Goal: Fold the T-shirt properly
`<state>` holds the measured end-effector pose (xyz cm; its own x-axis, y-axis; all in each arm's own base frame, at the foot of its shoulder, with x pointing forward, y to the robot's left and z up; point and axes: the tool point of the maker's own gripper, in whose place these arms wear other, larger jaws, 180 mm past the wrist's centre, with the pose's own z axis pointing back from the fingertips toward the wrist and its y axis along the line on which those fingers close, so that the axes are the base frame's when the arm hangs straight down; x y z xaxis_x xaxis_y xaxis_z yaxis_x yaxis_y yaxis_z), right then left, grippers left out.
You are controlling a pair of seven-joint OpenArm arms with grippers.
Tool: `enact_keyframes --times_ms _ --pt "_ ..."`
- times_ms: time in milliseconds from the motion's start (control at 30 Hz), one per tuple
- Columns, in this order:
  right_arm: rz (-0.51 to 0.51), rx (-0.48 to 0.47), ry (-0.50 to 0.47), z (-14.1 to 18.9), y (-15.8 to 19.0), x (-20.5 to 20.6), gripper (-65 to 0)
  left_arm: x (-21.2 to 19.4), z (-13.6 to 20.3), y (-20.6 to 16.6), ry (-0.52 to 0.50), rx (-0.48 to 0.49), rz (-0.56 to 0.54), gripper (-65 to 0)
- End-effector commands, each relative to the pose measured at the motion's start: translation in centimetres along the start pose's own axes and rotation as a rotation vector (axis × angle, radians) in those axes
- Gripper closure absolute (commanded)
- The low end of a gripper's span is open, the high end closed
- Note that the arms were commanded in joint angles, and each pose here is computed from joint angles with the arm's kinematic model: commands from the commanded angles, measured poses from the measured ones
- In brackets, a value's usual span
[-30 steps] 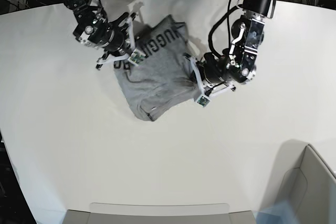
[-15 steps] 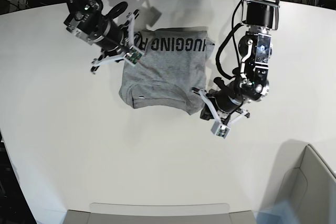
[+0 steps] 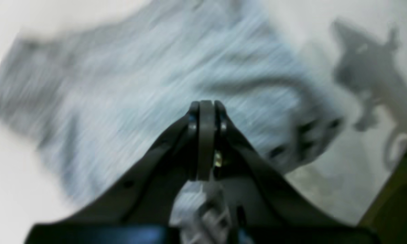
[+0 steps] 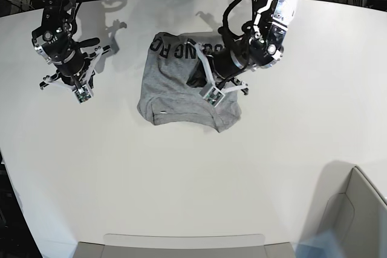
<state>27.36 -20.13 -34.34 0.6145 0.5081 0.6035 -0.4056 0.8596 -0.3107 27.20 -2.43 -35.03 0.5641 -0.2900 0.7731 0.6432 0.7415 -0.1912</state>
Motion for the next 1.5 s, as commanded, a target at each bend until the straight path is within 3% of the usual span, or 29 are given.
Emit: enact_keyframes --times_ms 0,167,367,533,767,900,1033,1133,1333,1467 --pt "0.006 0.005 -0.045 0.4 0.0 0.9 0.0 0.7 -0.3 0.0 -0.029 -0.004 0.014 0.0" --pt "0.006 0.017 -0.021 0.6 0.5 -0.2 0.0 -2.6 -3.3 -0.9 0.065 -0.041 0.111 0.0" --pt "0.015 0.019 -0.014 0.9 0.7 -0.6 0.0 -6.9 -5.5 1.0 0.156 -0.022 0.183 0.0" --pt "0.016 0.017 -0.012 0.9 0.7 -0.6 0.0 -9.9 -3.4 7.5 0.209 0.094 0.132 0.0" --pt "0.013 0.028 -0.013 0.8 1.2 -0.5 0.0 -12.0 3.4 18.3 0.25 0.326 0.14 0.0" --pt "0.012 0.03 -0.014 0.8 1.3 -0.5 0.0 -10.1 5.7 22.6 0.241 0.407 0.099 0.0" --pt "0.027 0.051 -0.024 0.7 2.1 -0.1 0.0 -8.3 6.1 22.9 0.213 0.415 0.065 0.0" --pt "0.036 0.042 -0.05 1.3 2.0 0.8 0.0 -4.6 7.1 22.7 0.123 0.432 0.012 0.0" --pt "0.058 0.033 -0.077 3.0 2.6 1.2 0.0 1.6 15.1 22.6 -0.007 0.592 -0.019 0.0" --pt "0.055 0.083 -0.007 3.5 4.2 -1.8 0.0 1.3 18.6 20.1 -0.017 0.65 -0.022 0.0"
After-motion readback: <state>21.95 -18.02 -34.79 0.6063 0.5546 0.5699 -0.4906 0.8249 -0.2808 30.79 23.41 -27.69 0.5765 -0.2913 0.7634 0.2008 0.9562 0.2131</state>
